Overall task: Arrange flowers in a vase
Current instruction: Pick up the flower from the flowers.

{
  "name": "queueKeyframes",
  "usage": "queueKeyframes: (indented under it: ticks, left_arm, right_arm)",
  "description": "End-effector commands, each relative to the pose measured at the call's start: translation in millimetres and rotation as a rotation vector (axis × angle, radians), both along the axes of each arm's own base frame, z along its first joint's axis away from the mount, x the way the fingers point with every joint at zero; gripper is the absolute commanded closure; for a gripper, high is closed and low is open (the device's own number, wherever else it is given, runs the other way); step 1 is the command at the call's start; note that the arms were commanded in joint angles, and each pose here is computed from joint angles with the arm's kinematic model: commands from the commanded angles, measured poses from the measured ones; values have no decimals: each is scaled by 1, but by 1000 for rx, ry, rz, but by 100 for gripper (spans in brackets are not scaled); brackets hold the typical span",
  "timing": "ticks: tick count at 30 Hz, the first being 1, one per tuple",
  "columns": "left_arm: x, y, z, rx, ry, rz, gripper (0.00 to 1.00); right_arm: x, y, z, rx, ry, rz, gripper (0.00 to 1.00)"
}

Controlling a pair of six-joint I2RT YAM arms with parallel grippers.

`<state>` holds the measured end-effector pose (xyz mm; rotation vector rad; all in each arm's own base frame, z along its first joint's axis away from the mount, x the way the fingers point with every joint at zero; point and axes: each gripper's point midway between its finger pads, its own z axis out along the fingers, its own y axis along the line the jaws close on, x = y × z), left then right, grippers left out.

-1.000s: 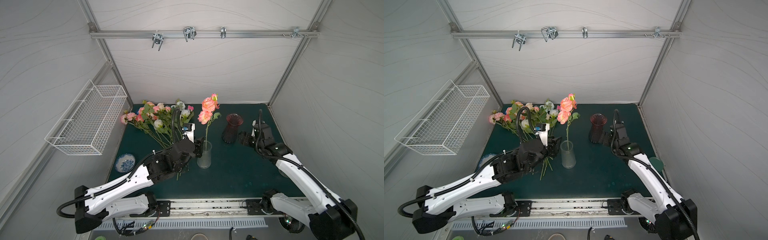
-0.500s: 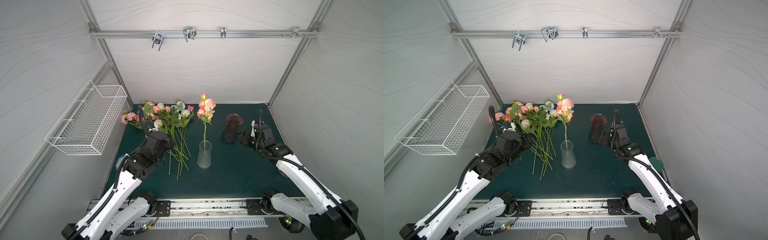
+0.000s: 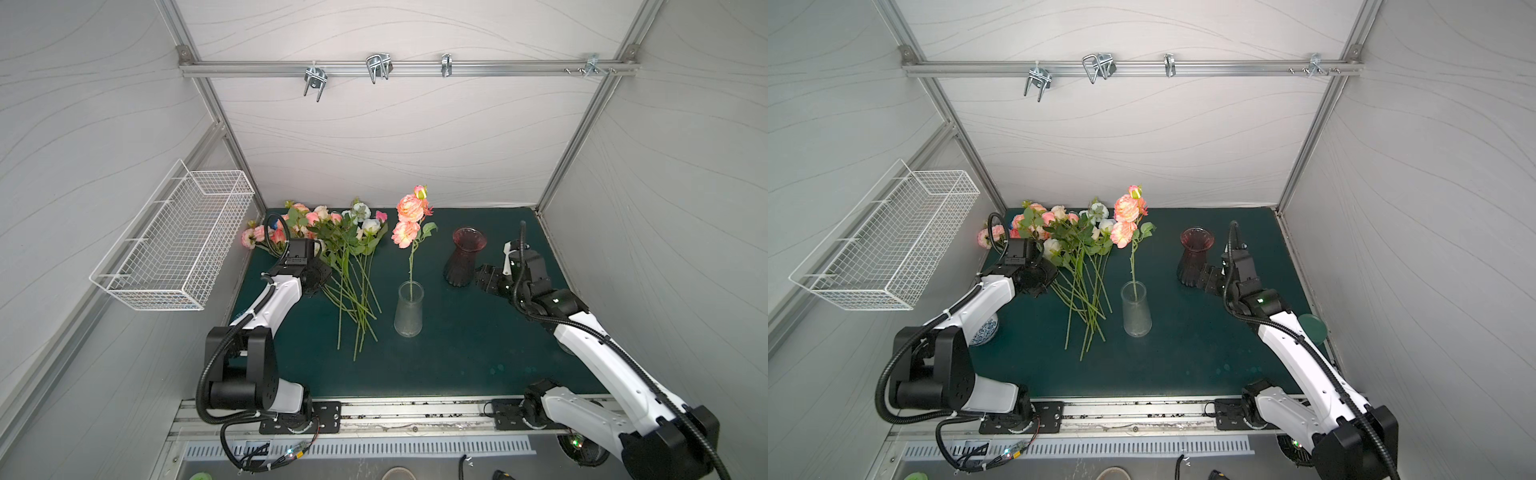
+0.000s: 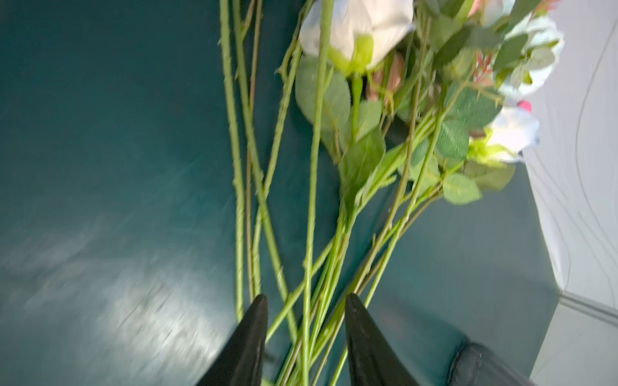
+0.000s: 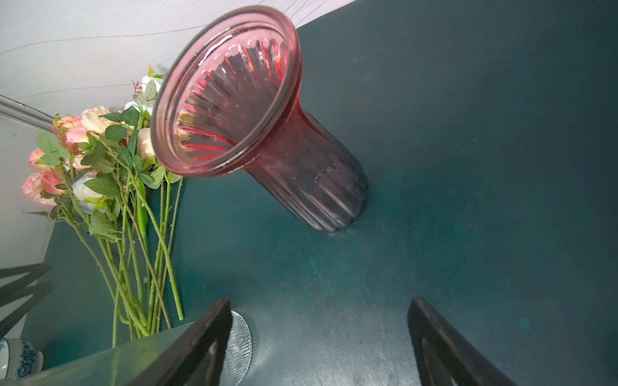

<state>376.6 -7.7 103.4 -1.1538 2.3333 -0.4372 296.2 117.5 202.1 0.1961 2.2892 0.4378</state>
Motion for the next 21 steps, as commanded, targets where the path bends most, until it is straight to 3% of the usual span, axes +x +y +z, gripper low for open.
queueKeyframes:
  ticks: [1,12,21]
  left_arm:
    - [41,9,14,-46,-95,35,58]
    - [67,27,-24,47,24,47,57]
    - [63,39,-53,121,114,52,75]
  right_arm:
    - [-4,-1,5,7,-15,-3,16]
    - [-2,-4,6,-4,-21,-14,16]
    - [0,-5,5,-5,-18,-20,16]
